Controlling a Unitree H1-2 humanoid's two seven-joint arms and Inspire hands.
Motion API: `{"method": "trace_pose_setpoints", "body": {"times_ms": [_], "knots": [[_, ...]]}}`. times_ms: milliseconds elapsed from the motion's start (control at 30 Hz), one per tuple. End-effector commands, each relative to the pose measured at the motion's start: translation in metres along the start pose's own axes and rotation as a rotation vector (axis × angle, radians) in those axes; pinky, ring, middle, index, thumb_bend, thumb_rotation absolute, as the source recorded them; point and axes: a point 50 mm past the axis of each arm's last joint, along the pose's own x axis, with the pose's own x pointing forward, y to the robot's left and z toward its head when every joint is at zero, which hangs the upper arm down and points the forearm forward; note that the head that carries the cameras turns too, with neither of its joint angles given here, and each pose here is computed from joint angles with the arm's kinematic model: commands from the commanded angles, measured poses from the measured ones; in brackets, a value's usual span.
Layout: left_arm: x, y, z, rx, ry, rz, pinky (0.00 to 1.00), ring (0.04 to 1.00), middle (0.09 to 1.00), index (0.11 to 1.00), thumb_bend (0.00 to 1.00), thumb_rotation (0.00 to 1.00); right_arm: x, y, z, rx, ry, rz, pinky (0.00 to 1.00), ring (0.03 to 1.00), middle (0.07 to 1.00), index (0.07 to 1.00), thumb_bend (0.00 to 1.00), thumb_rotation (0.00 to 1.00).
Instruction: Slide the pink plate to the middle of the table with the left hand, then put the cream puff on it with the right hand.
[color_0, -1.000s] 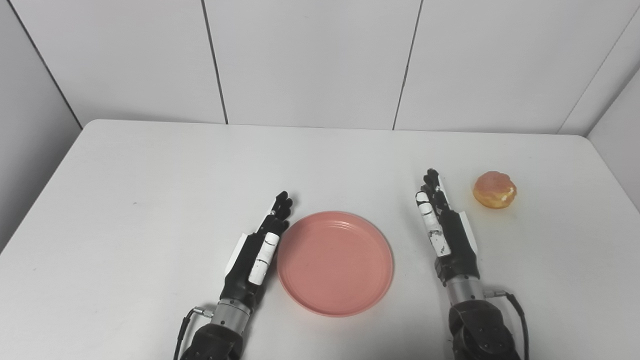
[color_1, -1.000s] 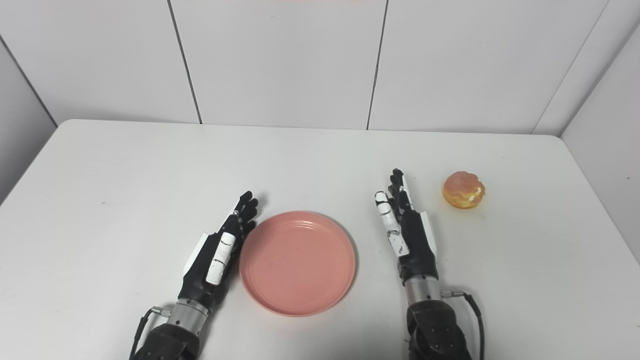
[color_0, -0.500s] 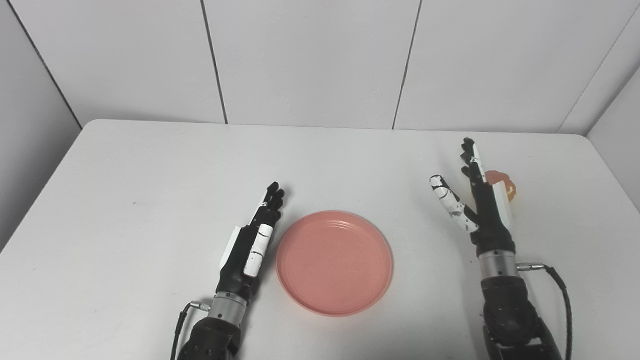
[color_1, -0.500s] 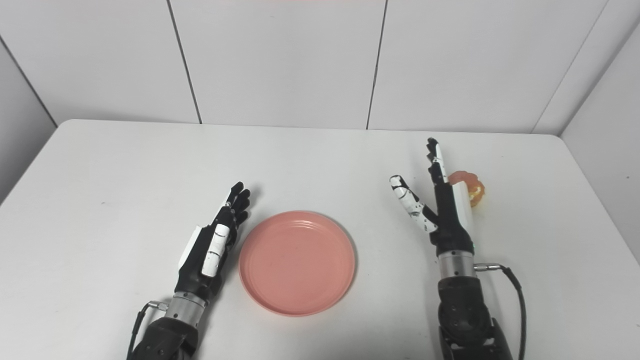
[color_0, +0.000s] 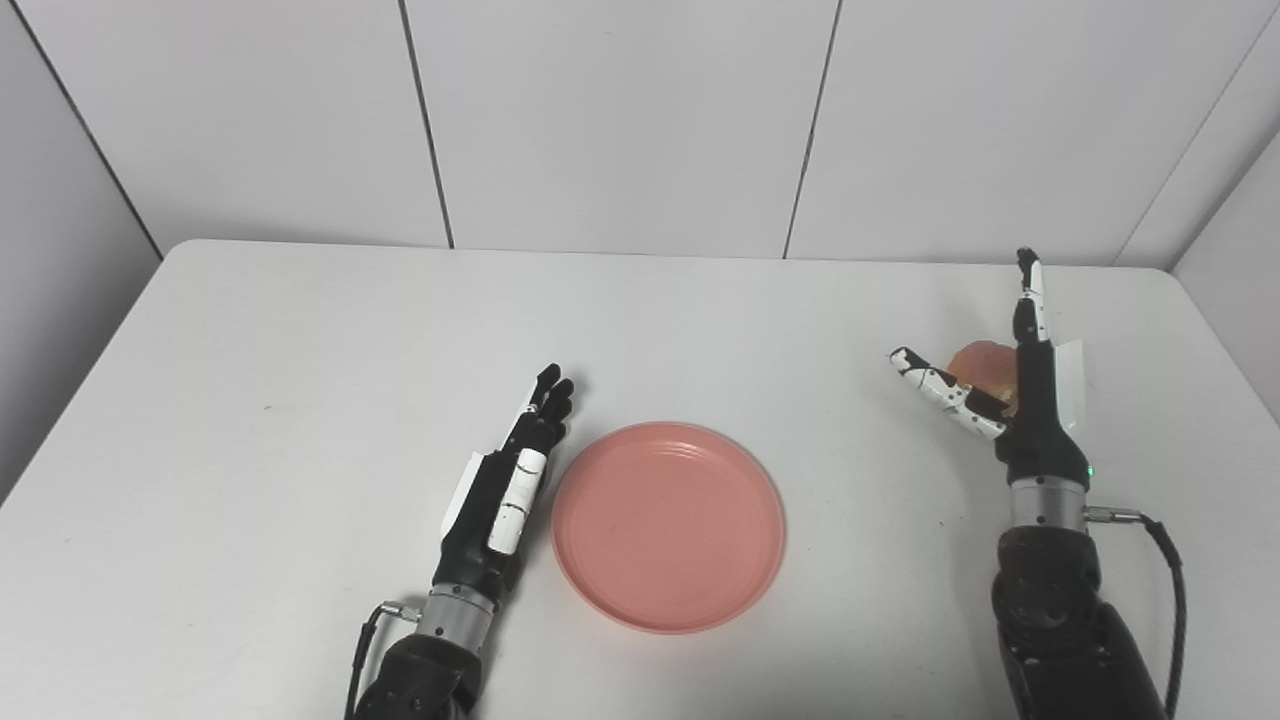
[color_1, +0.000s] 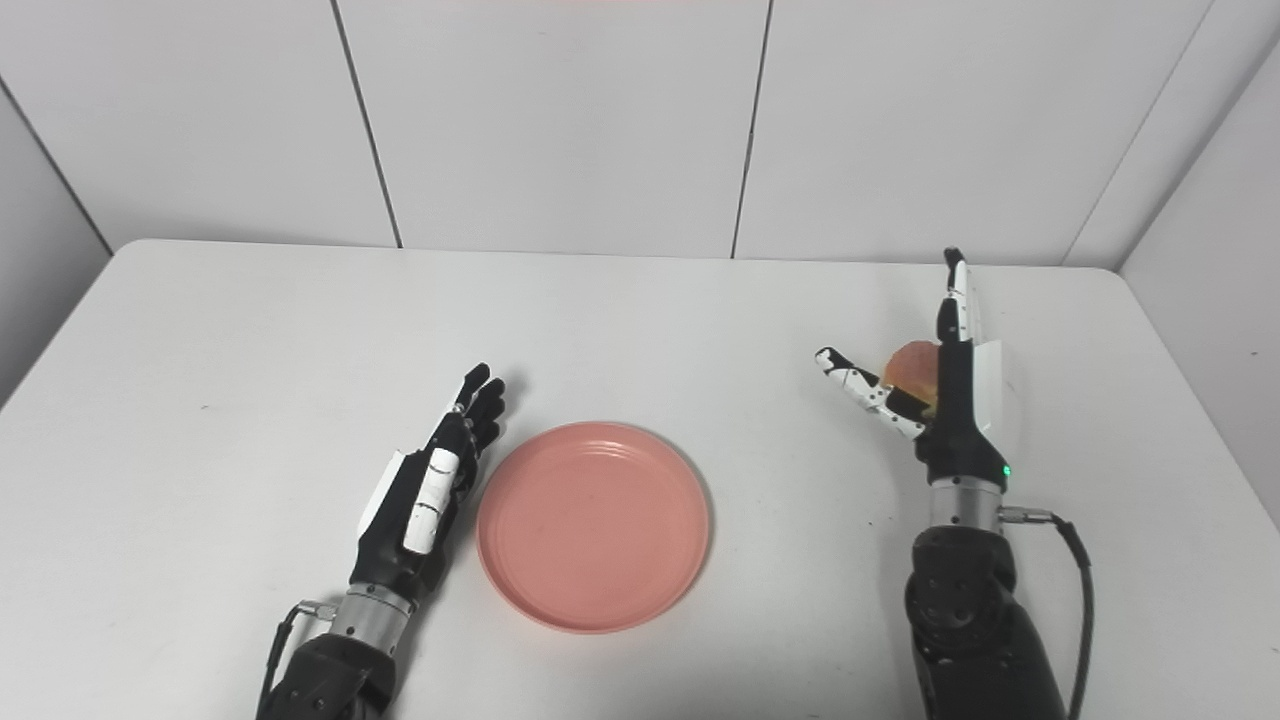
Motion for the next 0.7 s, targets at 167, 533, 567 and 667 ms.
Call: {"method": "trace_pose_setpoints", "body": {"times_ms": [167,533,567,667], "knots": [[-0.008,0.008,-0.005,0.000,-0.008,-0.009,1.00,0.989,0.983,0.985,0.65,1.00,0.031,-0.017,0.001,-0.177,-0.018,-0.106,0.90,0.955,0.966,0.981,0.69,0.32],[-0.009,0.012,-0.003,0.008,-0.004,-0.019,1.00,0.988,0.981,0.982,0.66,1.00,0.038,-0.012,-0.013,-0.224,0.153,0.040,0.83,0.920,0.938,0.956,0.70,0.28],[-0.010,0.012,-0.003,0.007,-0.004,-0.019,1.00,0.988,0.981,0.982,0.66,1.00,0.039,-0.012,-0.014,-0.223,0.158,0.050,0.82,0.907,0.930,0.948,0.70,0.26],[-0.010,0.013,-0.003,0.012,-0.005,-0.019,1.00,0.983,0.978,0.978,0.66,1.00,0.040,-0.011,-0.016,-0.191,0.185,0.075,0.75,0.873,0.927,0.933,0.69,0.21]]}}
